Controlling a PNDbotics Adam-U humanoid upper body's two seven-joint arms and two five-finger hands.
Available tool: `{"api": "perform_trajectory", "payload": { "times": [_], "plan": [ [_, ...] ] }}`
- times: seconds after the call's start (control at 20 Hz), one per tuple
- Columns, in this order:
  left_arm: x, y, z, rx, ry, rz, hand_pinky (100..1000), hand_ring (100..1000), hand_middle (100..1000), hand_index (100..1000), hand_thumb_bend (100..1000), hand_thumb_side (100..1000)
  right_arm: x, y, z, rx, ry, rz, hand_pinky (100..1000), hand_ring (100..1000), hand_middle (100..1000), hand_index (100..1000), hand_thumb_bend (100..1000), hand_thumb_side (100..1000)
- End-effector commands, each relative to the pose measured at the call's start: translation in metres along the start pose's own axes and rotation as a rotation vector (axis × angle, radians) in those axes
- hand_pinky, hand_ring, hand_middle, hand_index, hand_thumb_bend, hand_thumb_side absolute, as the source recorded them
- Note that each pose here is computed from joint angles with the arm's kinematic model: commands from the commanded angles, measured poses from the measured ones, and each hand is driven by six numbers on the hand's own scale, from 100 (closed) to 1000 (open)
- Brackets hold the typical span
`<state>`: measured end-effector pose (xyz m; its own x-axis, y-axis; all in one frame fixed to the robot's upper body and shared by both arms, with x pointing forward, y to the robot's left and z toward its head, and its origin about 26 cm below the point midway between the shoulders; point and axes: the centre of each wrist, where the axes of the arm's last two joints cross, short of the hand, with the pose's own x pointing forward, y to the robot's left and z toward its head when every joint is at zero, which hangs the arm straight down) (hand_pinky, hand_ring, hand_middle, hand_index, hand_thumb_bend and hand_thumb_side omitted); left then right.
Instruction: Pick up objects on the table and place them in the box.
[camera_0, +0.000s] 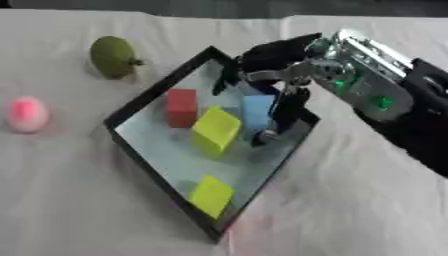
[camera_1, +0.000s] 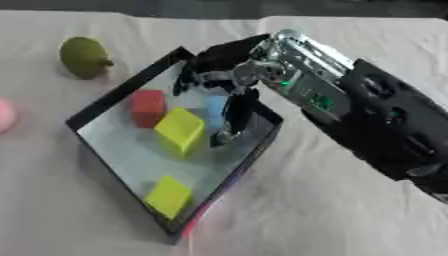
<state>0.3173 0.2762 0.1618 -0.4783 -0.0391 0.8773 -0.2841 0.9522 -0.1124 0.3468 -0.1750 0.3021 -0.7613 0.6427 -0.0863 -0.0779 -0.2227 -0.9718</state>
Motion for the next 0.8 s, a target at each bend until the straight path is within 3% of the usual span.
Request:
{"api": "perform_trajectory", "payload": {
  "times": [0.05,0.2,0.4,0.5,0.6,0.8],
  "plan": [
    [0.008,0.004,-0.005,-0.006,-0.038,-0.018,792,842,801,811,294,648,-0.002,-0.024,0.043,-0.194,0.044,-0.061,851,830,798,870,519,242],
    [0.012,0.004,-0.007,0.001,-0.057,-0.019,792,842,801,811,294,643,-0.007,-0.021,0.082,-0.408,0.084,-0.223,858,821,785,845,447,288],
    [0.016,0.008,-0.008,0.001,-0.075,-0.041,792,843,801,811,287,641,-0.030,0.003,0.114,-0.702,0.135,-0.471,872,822,787,850,330,354],
    [0.019,0.012,-0.009,-0.003,-0.085,-0.062,792,843,800,813,280,637,-0.039,0.022,0.124,-0.834,0.145,-0.596,873,817,785,850,344,347],
    [0.024,0.017,-0.011,-0.011,-0.104,-0.098,792,842,798,815,274,626,-0.045,0.041,0.131,-0.977,0.152,-0.710,871,802,770,839,440,269],
    [0.047,0.030,-0.023,-0.096,-0.179,-0.260,797,845,796,840,288,580,-0.050,0.070,0.138,-1.141,0.208,-0.841,866,787,757,830,437,249]
  ]
}}
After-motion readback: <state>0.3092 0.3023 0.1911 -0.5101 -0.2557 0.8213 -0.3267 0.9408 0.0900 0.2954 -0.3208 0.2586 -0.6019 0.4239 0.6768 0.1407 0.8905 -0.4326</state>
